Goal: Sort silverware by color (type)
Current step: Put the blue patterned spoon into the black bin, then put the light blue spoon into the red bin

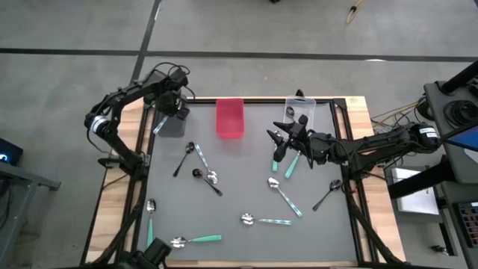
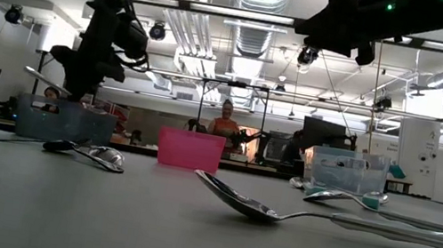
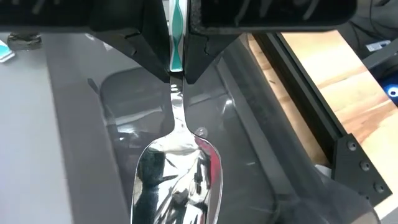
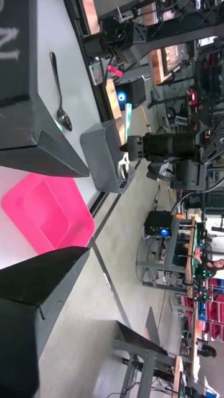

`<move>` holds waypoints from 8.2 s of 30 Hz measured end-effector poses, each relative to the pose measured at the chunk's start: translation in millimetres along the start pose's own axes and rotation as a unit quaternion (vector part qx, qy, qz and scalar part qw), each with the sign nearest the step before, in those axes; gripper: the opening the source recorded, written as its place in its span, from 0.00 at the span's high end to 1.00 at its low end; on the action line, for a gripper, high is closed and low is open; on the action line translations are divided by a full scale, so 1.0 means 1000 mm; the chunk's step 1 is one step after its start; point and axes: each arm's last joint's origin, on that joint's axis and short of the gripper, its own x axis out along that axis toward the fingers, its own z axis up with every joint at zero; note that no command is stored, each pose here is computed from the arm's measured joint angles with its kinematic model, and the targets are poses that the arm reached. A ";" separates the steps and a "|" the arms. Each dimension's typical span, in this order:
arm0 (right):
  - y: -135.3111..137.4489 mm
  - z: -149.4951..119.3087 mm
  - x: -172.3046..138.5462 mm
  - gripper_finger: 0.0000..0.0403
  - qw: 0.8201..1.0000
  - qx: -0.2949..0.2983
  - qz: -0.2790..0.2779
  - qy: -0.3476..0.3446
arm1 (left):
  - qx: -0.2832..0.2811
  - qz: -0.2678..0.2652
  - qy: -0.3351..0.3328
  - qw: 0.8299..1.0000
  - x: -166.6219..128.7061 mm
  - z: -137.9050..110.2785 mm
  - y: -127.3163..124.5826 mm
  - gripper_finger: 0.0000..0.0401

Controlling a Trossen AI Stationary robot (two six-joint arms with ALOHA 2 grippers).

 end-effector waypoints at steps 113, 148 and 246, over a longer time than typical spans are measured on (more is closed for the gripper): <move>0.051 -0.036 0.070 0.54 0.783 0.137 -0.226 0.563 | 0.496 -0.194 -0.554 0.640 -0.063 -0.213 -0.138 0.91; 0.022 -0.104 0.109 0.66 0.759 0.153 -0.301 0.557 | 0.435 -0.236 -0.644 0.584 -0.066 -0.225 -0.094 0.92; 0.007 0.042 0.253 0.90 0.908 0.084 -0.116 0.395 | 0.429 -0.233 -0.657 0.574 -0.070 -0.225 -0.093 0.92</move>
